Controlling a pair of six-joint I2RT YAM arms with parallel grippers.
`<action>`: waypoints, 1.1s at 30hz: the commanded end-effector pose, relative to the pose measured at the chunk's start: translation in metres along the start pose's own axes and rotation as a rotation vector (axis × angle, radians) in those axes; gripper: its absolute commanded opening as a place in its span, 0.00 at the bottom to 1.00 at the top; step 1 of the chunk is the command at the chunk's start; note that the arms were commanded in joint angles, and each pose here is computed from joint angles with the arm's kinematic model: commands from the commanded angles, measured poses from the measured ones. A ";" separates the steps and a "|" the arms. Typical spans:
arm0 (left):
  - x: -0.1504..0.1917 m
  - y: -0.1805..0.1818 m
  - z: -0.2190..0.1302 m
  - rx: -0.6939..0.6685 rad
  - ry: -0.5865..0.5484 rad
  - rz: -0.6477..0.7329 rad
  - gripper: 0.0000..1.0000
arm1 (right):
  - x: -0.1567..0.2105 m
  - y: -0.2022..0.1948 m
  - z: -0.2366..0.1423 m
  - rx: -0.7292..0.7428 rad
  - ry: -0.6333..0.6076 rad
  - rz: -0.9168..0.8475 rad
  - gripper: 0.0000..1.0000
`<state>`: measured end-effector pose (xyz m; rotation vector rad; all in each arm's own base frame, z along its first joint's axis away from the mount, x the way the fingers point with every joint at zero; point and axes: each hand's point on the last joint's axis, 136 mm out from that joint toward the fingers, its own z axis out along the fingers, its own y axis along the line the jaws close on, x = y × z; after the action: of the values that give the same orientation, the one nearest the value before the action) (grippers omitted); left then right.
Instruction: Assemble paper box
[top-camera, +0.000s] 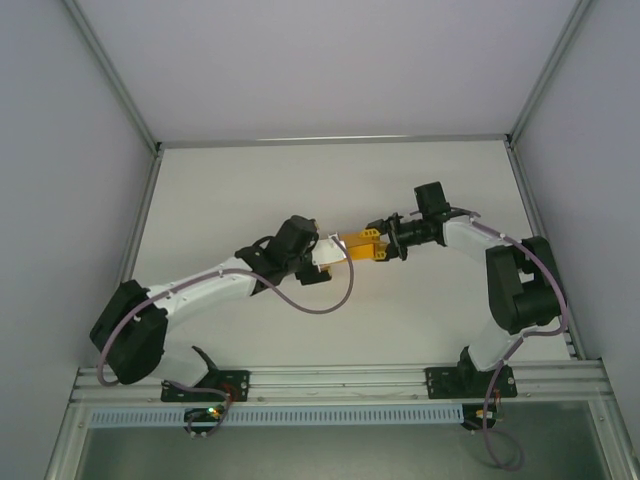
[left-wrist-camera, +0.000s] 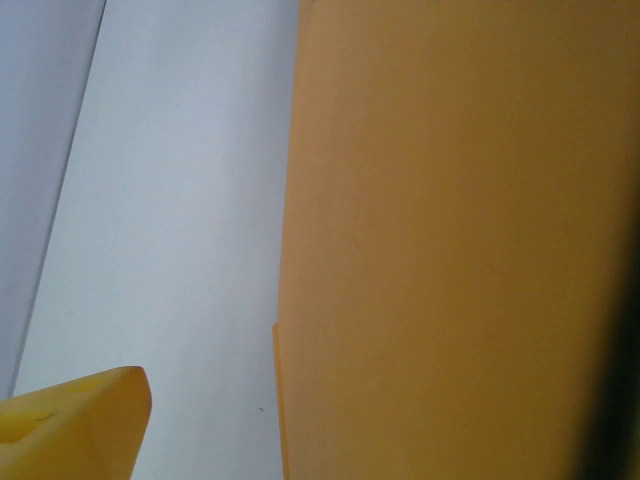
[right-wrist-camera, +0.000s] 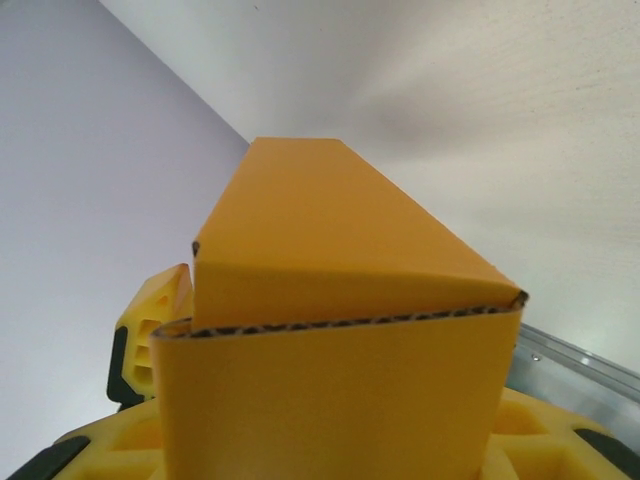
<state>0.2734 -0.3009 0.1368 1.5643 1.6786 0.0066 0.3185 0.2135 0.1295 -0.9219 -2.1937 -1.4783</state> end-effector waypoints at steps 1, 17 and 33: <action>-0.029 0.009 -0.003 -0.033 -0.095 0.022 0.89 | 0.021 -0.002 0.005 0.003 0.121 0.033 0.27; -0.031 -0.003 -0.017 0.044 -0.139 0.045 0.46 | 0.025 0.004 0.003 -0.014 0.130 -0.020 0.56; 0.019 -0.034 -0.050 0.418 -0.026 -0.118 0.43 | -0.040 0.050 -0.136 0.149 -0.887 -0.979 1.00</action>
<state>0.2392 -0.2750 0.1370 1.7106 1.7676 -0.2811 0.3555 0.1189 0.1762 -0.9157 -3.0252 -1.6031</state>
